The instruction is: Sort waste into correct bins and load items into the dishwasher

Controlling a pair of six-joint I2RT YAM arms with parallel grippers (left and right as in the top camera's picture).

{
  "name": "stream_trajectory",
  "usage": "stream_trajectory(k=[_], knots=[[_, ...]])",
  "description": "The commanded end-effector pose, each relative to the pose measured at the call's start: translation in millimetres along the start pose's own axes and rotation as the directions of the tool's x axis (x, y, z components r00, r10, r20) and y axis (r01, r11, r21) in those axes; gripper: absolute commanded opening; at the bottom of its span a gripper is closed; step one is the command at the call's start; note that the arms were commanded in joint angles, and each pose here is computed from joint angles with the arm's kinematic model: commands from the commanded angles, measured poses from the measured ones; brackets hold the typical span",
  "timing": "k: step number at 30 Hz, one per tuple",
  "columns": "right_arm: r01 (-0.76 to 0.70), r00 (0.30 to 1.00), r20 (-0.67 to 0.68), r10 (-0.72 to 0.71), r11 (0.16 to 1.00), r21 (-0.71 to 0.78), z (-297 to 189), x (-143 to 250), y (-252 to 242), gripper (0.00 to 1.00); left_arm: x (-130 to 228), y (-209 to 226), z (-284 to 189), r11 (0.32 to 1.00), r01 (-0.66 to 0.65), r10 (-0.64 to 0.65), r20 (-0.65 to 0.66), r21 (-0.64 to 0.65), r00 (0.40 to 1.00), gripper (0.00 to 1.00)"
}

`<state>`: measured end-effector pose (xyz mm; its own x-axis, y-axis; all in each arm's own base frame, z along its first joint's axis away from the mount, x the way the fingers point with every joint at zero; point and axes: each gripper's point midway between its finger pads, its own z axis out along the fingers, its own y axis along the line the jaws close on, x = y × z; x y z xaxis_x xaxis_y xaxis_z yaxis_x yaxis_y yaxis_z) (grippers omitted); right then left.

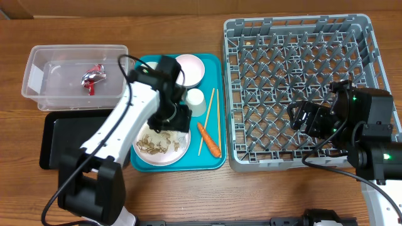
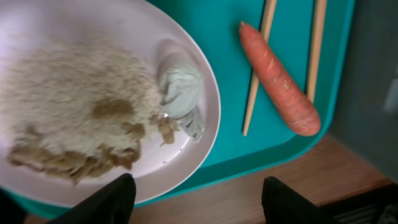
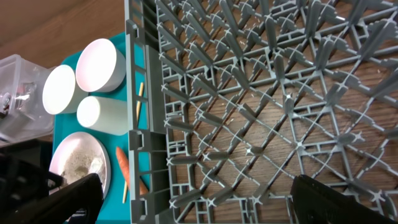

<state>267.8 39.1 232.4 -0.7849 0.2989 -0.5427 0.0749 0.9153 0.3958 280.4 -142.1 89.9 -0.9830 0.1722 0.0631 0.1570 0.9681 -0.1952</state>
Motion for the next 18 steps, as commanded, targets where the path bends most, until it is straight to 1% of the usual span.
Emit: stream_trajectory(k=[1, 3, 7, 11, 17, 18], knots=[[0.011, 0.999, 0.032, -0.01, 1.0, -0.012, -7.1, -9.2, 5.4, 1.0, 11.6, 1.3, 28.7, 1.0, 0.01, -0.011, -0.015, -0.018, 1.0, 0.67], [0.01, 0.999, 0.031, -0.01, 1.0, -0.012, -7.1, -9.1, 5.4, 1.0, 5.9, 3.3, 39.6, 1.0, 0.008, -0.007, 0.019, -0.017, 1.0, 0.61], [0.009, 1.0, 0.027, -0.008, 1.0, -0.011, -7.1, -8.0, 5.1, 1.0, -2.2, 13.7, 41.9, 0.997, 0.039, -0.035, 0.062, -0.072, 0.997, 0.61], [0.008, 1.0, 0.027, -0.008, 1.0, -0.011, -7.1, -7.9, 4.9, 1.0, -4.7, 15.5, 44.7, 0.996, 0.039, -0.033, 0.073, -0.081, 0.997, 0.6], [0.009, 1.0, 0.03, -0.009, 1.0, -0.012, -7.1, -8.6, 5.1, 1.0, -11.7, 16.7, 56.4, 0.996, 0.049, -0.042, 0.105, -0.073, 0.994, 0.52], [0.009, 1.0, 0.03, -0.009, 1.0, -0.012, -7.1, -8.6, 5.1, 1.0, -13.9, 16.9, 57.0, 0.996, 0.048, -0.04, 0.112, -0.074, 0.993, 0.52]])
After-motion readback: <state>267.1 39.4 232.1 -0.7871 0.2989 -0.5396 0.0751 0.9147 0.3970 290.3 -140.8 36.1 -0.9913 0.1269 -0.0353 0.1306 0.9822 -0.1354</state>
